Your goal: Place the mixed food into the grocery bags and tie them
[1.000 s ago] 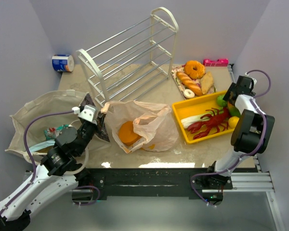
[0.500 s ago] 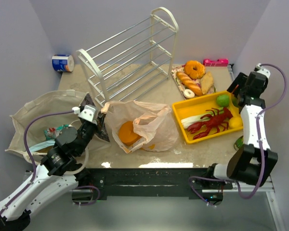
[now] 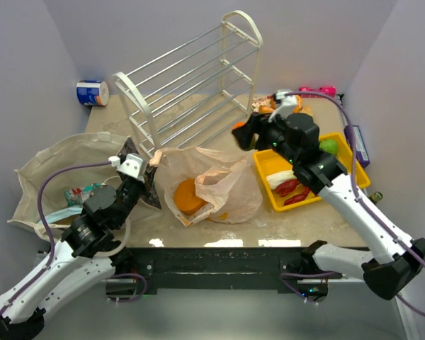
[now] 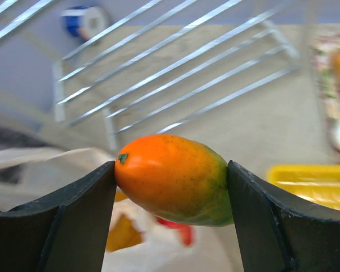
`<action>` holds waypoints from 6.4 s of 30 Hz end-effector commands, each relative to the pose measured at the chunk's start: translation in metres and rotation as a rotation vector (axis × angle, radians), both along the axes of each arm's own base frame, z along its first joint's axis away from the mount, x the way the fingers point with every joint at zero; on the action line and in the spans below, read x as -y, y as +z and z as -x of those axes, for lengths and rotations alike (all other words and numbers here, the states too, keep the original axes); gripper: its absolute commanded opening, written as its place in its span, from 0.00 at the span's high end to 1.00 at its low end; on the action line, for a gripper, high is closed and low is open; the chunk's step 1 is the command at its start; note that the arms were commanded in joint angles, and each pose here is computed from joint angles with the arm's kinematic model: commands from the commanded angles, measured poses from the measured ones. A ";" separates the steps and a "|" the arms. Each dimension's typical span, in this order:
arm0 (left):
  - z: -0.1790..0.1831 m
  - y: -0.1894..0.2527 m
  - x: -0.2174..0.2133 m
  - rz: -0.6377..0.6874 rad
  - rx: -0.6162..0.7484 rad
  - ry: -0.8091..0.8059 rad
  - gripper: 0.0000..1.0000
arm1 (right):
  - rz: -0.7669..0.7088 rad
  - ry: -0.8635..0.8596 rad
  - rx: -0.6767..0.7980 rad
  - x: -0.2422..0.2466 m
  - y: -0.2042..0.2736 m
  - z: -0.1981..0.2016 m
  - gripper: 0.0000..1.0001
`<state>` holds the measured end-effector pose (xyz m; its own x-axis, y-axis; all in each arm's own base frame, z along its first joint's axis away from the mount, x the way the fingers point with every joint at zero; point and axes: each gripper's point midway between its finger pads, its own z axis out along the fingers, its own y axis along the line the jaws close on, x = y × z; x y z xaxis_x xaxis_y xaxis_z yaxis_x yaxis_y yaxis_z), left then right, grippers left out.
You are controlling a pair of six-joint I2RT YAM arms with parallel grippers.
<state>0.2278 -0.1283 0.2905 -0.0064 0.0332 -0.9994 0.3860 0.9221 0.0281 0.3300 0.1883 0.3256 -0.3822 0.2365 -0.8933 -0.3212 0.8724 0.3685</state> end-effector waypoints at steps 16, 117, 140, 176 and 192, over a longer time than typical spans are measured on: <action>-0.006 0.010 -0.017 0.027 0.050 0.095 1.00 | -0.114 0.543 -0.033 -0.266 -0.055 0.099 1.00; -0.007 0.006 -0.009 0.010 0.037 0.062 1.00 | -0.066 0.353 0.192 -0.099 0.029 0.062 0.90; -0.009 0.003 -0.008 0.000 0.026 0.065 1.00 | 0.169 0.493 0.026 -0.211 -0.071 0.087 0.01; -0.009 0.002 -0.006 -0.029 0.031 0.050 1.00 | 0.474 -0.246 -0.252 0.091 -0.152 -0.176 0.42; -0.014 -0.006 -0.005 -0.058 0.014 0.065 1.00 | 0.665 -0.300 -0.419 0.117 -0.245 -0.198 0.54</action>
<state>0.2374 -0.1246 0.2779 -0.0254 0.0914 -0.9955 0.3451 0.9354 0.0771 0.5257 0.0843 0.0719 -0.7316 -0.1343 -0.6683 -0.0265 0.9853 -0.1689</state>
